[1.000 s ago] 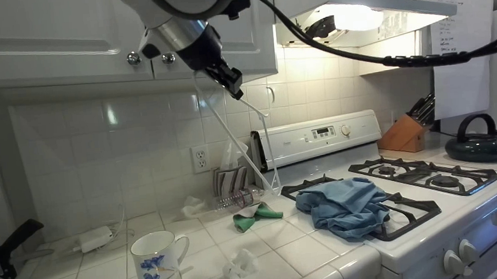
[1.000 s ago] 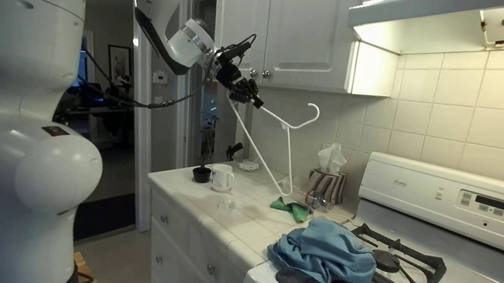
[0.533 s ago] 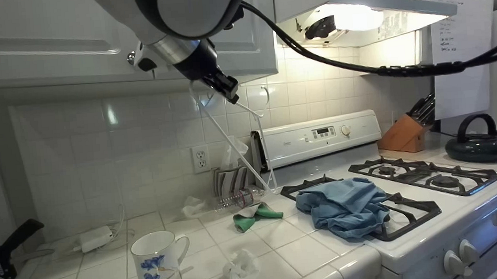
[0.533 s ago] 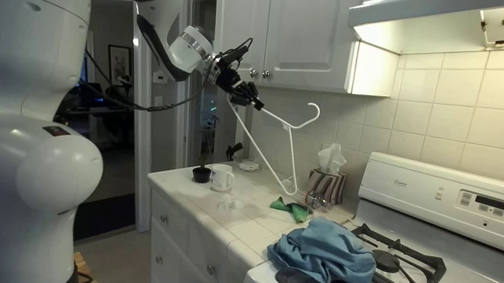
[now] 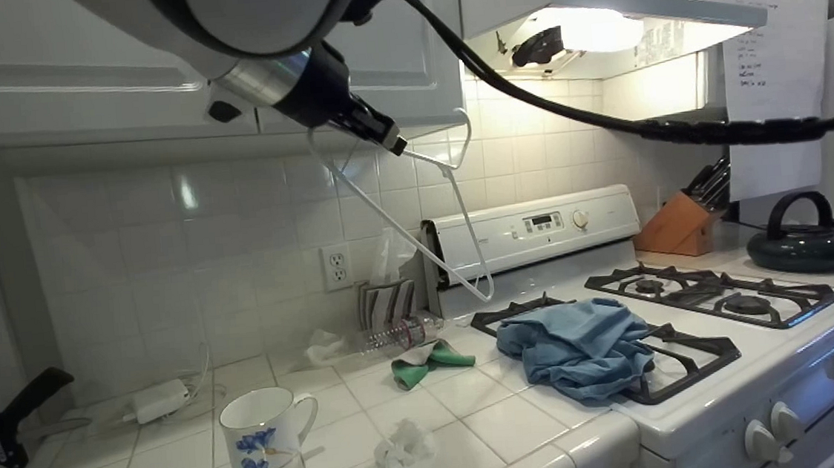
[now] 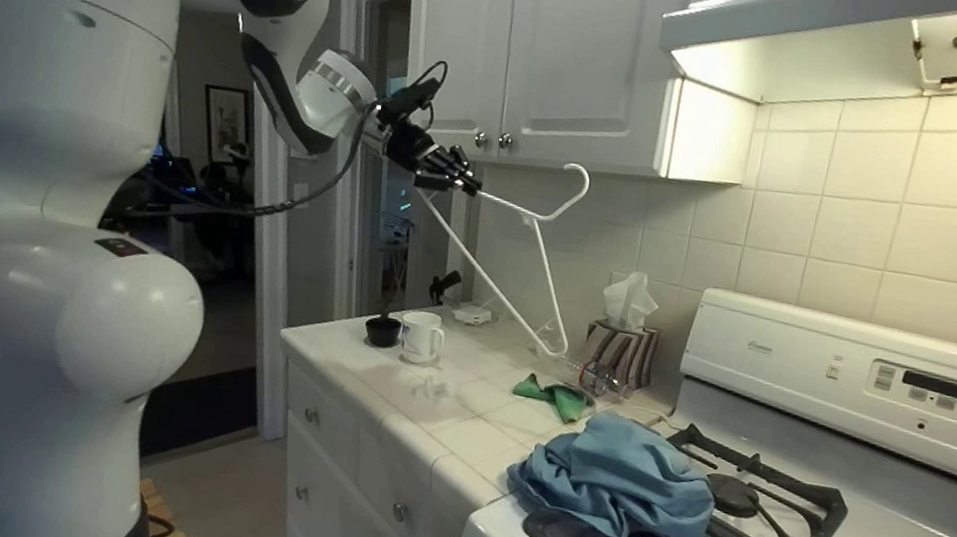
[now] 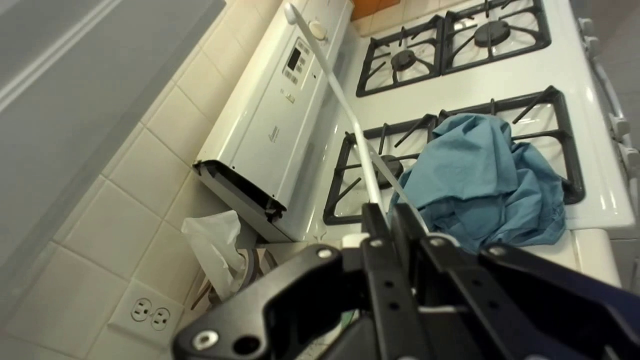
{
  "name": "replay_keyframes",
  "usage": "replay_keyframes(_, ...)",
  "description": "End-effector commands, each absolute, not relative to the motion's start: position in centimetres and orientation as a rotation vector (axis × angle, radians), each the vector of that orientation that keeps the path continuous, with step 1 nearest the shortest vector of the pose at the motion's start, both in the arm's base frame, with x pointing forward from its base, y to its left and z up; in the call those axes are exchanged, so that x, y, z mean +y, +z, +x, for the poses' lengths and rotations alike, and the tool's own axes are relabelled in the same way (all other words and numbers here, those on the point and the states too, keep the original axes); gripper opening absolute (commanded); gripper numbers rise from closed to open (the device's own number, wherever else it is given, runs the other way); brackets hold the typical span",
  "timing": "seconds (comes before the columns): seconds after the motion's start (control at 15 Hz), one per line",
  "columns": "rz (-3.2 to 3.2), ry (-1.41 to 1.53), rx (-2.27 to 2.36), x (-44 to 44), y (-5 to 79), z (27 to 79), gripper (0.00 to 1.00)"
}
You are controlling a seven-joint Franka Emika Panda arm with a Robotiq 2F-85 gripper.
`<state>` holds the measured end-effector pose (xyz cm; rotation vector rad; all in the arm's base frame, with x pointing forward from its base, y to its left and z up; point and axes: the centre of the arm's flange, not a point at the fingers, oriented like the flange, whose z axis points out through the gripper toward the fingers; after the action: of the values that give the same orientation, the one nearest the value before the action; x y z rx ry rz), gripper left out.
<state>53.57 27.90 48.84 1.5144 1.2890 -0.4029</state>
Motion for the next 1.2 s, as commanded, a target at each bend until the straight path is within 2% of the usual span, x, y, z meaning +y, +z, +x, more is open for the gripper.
replay_keyframes(0.0,1.447,-0.438,1.197,32.4,48.5,53.8,0.02)
replay_keyframes(0.67,1.008,-0.525,1.402,40.4,48.6,62.3,0.02)
replay_keyframes(1.13,0.867,-0.506,1.532,46.7,43.8,62.2,0.02)
